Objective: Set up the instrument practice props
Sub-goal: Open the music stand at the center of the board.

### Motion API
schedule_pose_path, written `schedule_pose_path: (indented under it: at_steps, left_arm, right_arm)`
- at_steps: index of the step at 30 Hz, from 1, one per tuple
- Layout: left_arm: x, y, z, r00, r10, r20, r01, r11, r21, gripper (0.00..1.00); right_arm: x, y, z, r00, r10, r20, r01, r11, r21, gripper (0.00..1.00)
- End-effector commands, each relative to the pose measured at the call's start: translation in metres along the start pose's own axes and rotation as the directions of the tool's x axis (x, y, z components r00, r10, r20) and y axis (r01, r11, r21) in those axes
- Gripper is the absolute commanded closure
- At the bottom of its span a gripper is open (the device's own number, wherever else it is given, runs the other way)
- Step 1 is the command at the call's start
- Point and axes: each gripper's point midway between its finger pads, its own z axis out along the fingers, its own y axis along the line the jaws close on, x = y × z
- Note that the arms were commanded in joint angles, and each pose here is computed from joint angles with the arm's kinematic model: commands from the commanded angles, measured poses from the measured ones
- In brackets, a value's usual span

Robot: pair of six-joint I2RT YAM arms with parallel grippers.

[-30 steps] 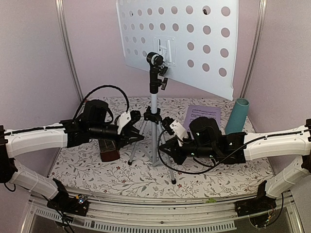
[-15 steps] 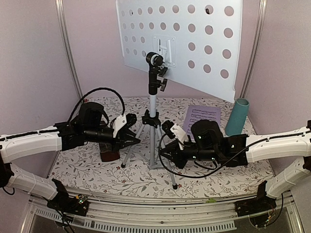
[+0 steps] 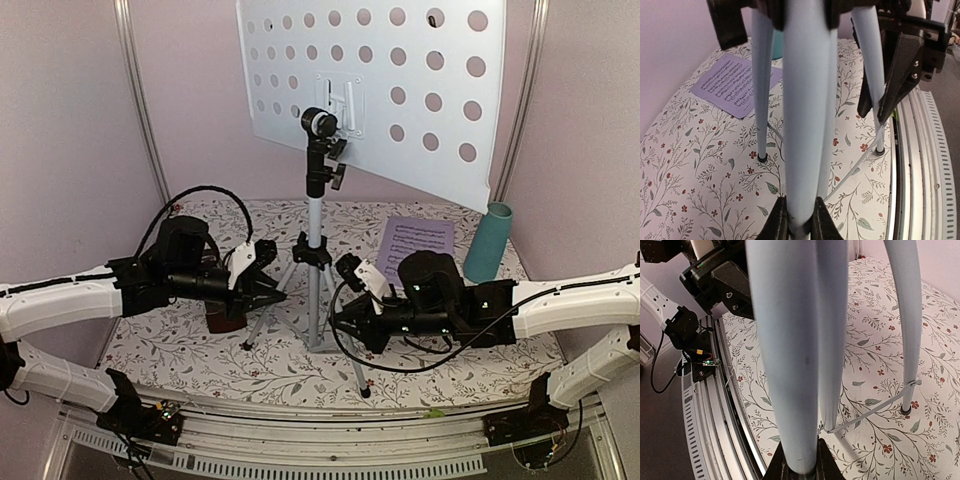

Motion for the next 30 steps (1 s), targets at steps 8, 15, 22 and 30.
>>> schedule_pose_path:
  at_steps: [8,15,22,30]
  left_arm:
    - [0.077,0.051,-0.028,0.958,-0.174,-0.229,0.097,0.945,-0.314,1.00]
    - [0.076,0.049,-0.032,0.964,-0.160,-0.213,0.088,0.946,-0.313,1.00]
    - [0.074,0.049,-0.033,0.967,-0.152,-0.204,0.081,0.945,-0.316,1.00]
    - [0.071,0.048,-0.033,0.970,-0.150,-0.193,0.084,0.946,-0.314,1.00]
  right_arm:
    - [0.115,-0.051,-0.024,0.918,0.153,-0.366,-0.070,0.971,0.230,1.00]
    - [0.111,-0.050,-0.022,0.920,0.139,-0.367,-0.058,0.973,0.224,1.00]
    - [0.112,-0.050,-0.020,0.922,0.139,-0.362,-0.060,0.973,0.222,1.00]
    - [0.104,-0.048,-0.014,0.930,0.131,-0.343,-0.060,0.976,0.210,1.00]
